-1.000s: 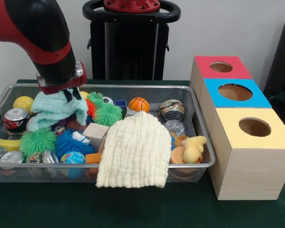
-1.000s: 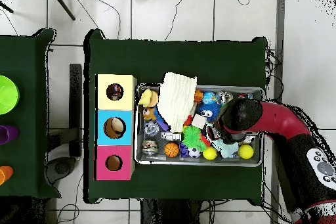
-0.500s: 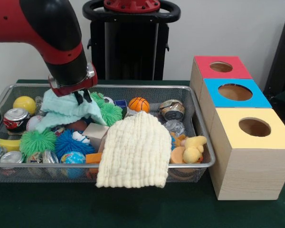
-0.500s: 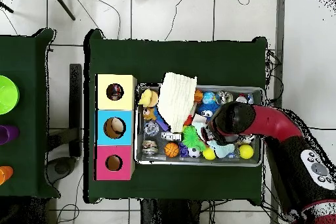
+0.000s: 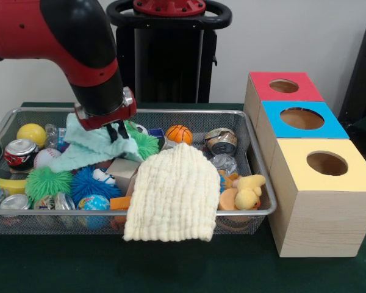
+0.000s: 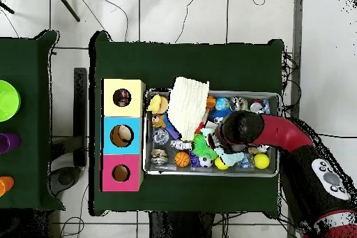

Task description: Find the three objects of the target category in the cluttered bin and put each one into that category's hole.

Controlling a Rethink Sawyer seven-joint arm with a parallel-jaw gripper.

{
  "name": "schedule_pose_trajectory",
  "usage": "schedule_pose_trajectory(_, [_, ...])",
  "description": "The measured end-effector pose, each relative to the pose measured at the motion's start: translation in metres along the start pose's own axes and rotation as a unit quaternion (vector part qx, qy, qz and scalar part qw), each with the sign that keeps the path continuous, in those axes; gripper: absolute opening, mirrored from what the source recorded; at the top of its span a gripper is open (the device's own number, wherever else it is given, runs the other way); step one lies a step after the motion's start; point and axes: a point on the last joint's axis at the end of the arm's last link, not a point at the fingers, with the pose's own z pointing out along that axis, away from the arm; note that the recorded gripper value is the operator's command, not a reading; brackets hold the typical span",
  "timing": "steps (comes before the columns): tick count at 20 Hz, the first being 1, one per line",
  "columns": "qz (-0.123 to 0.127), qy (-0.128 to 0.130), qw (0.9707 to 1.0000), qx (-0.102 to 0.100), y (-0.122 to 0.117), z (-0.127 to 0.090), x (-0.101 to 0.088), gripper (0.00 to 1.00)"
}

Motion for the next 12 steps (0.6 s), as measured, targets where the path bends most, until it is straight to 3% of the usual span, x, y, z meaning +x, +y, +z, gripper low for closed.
schedule_pose_trajectory(12, [0.026, 0.002, 0.9996, 0.008, 0.045, 0.002, -0.001, 0.0])
